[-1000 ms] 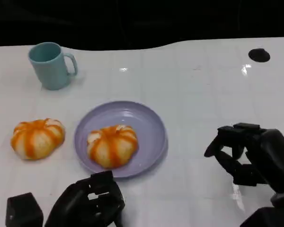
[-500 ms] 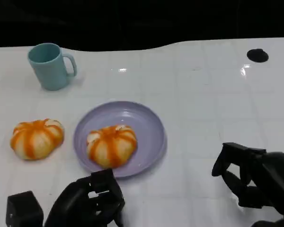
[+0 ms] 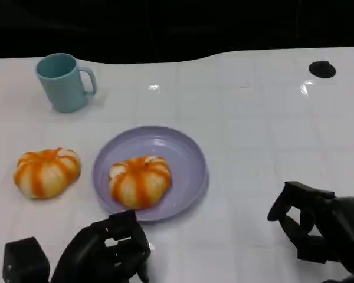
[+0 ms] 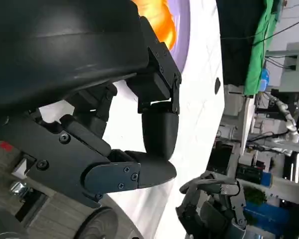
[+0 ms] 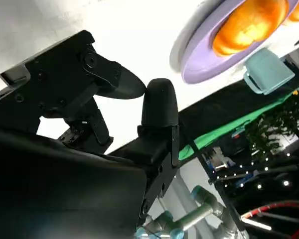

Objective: Grasp the bread from the table and place it into the plate.

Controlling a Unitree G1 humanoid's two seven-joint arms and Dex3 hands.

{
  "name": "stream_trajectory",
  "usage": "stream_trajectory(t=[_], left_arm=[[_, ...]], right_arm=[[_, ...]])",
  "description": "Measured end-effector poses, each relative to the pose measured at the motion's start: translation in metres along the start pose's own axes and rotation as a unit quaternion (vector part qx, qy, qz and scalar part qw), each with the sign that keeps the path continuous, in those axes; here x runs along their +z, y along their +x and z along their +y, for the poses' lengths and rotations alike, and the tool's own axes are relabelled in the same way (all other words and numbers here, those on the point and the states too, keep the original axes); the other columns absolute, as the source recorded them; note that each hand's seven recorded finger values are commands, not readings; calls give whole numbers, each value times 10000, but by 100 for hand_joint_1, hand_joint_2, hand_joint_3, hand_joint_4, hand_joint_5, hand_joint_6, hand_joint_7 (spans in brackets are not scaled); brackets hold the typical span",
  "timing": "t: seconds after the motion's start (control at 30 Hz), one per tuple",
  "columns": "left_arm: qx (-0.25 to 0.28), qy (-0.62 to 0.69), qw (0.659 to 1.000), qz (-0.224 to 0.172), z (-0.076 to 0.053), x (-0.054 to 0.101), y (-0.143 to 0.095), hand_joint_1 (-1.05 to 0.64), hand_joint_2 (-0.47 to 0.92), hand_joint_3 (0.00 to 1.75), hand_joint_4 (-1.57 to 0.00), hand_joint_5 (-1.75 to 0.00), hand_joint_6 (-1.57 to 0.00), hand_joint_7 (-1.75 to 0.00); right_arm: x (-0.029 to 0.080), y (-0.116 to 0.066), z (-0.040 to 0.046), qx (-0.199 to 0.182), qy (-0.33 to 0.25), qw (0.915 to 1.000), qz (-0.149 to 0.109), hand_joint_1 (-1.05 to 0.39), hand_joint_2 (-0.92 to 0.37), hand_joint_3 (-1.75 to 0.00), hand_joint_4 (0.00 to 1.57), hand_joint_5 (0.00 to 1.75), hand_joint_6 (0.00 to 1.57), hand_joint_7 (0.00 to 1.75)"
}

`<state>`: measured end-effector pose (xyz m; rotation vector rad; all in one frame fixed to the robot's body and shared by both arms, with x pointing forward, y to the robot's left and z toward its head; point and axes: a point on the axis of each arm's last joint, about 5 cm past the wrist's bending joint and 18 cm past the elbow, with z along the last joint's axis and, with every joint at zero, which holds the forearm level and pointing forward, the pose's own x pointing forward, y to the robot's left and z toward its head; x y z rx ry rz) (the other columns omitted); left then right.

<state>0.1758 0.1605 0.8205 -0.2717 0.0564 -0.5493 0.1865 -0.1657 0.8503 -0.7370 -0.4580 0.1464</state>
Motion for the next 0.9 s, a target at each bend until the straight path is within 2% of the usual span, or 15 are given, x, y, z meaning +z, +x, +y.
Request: stream_trajectory(t=[0.27,0.9], left_arm=[[-12,4,10000,-8,4,3,16,-57,67,65,-79,-175,-77,-142],[-15,-22,10000,26,5,1,17,-56,67,64,-78,-175,-76,-143]], right_arm=[[-38,-7,23,-24,42,10000,-38,-30,-54,-105,84,175,63,147],[-25,-20,64,108,17,9999,-102,-28,-52,-103,84,175,70,136]])
